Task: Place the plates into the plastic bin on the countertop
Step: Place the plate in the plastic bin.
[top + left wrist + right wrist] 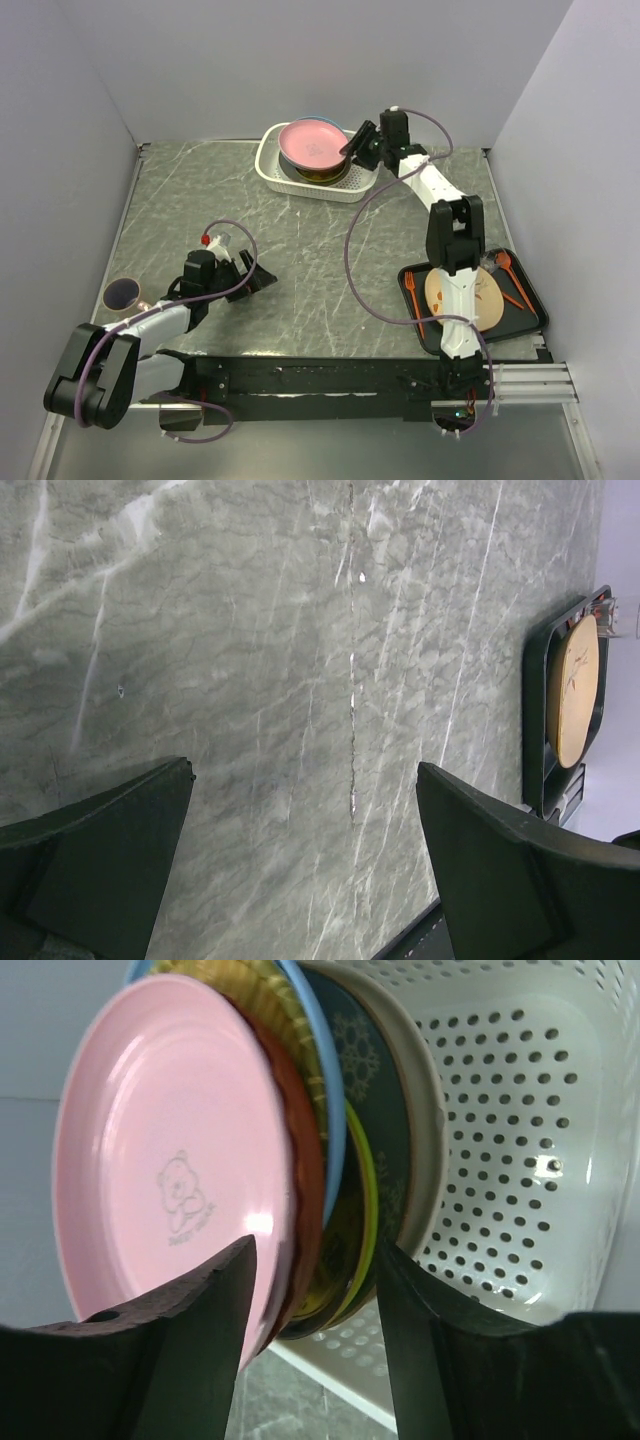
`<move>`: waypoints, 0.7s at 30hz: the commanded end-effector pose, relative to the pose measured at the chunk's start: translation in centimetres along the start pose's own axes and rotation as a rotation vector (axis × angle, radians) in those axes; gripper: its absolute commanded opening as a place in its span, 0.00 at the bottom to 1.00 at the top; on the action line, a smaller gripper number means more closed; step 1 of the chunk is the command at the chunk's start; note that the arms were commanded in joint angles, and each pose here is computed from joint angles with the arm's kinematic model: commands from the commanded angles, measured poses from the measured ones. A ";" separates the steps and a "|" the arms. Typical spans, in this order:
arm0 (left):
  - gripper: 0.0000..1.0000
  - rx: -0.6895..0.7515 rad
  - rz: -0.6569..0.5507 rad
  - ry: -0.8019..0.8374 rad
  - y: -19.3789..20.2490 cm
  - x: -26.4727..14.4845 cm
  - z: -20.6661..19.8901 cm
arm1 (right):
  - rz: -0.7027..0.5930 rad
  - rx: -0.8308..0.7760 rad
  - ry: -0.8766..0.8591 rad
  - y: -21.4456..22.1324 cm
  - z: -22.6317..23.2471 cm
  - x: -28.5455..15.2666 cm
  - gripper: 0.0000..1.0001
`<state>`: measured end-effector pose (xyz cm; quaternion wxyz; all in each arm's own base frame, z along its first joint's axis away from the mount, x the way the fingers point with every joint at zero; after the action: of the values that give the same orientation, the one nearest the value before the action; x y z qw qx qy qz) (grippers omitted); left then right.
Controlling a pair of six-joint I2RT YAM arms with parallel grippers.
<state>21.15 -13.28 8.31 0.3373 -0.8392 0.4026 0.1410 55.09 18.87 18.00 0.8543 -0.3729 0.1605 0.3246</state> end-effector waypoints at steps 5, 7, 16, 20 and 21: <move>0.99 -0.002 -0.004 0.035 -0.1 0.0 -0.5 | -0.140 -0.042 -0.137 -4.1 5.2 -4.7 0.66; 0.99 -0.004 -0.005 0.038 -0.1 0.0 -0.5 | -0.147 -0.032 -0.126 -4.3 5.2 -4.9 0.67; 0.99 0.005 -0.022 0.042 -0.3 -0.4 -0.8 | -0.182 -0.048 -0.111 -4.3 4.9 -7.0 0.72; 0.99 0.018 -0.032 0.030 -0.8 -0.8 -1.1 | -0.190 -0.069 -0.091 -4.1 4.7 -8.0 0.75; 0.99 0.026 -0.035 0.030 -0.9 -0.9 -1.3 | -0.190 -0.072 -0.082 -3.8 4.5 -8.5 0.77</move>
<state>21.00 -13.27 8.91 0.3330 -0.8441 0.3983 0.1340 52.82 17.75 23.25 0.8686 -0.3797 0.1166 0.2962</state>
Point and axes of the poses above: each gripper's point midway between its finger pads, its own x axis out along the fingers, its own z axis along the line the jaws close on, y = z × x, the point moved 6 cm from there along -x, back along the fingers, and after that the axes turned 2 degrees about -x, right-handed, at the moved point
